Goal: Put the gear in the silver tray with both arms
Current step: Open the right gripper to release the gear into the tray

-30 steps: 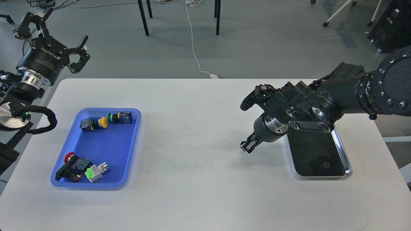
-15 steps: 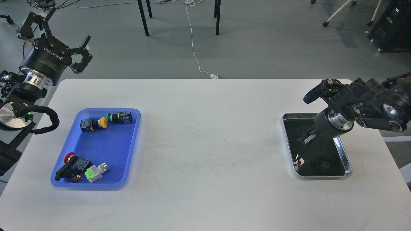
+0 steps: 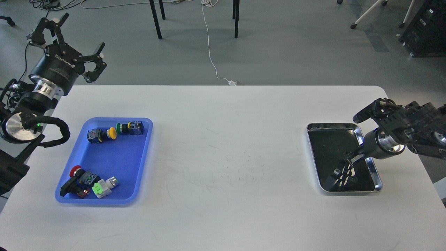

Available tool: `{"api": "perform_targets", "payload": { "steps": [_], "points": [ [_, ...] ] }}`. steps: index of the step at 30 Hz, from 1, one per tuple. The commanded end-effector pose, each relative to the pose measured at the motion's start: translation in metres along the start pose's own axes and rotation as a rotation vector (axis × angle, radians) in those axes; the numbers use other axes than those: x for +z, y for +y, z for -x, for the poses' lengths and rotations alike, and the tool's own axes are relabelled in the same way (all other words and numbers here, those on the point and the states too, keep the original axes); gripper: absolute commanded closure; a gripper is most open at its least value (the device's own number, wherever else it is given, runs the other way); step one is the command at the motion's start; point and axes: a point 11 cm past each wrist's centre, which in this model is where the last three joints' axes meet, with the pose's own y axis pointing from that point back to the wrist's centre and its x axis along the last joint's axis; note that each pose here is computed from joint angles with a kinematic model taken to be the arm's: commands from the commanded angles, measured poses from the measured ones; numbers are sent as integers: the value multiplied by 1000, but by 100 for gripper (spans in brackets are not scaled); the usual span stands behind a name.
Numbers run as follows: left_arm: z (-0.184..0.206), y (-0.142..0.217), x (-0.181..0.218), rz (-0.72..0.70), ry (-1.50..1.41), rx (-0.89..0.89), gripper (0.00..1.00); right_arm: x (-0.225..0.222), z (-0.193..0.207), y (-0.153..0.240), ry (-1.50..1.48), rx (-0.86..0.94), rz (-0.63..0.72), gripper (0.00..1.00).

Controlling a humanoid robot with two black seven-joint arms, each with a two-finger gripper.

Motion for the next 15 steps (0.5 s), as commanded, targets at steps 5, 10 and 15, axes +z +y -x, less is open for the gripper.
{"api": "perform_targets", "payload": {
  "steps": [5, 10, 15],
  "points": [
    [2, -1, -4, -8, 5, -4, 2, -1, -12, 5, -38, 65, -21, 36],
    [4, -4, -1, -8, -6, -10, 2, -2, -59, 32, -139, 265, -76, 16],
    [5, -6, 1, -6, -17, -11, 2, -8, -133, 86, -385, 634, -254, 2]
  ]
}}
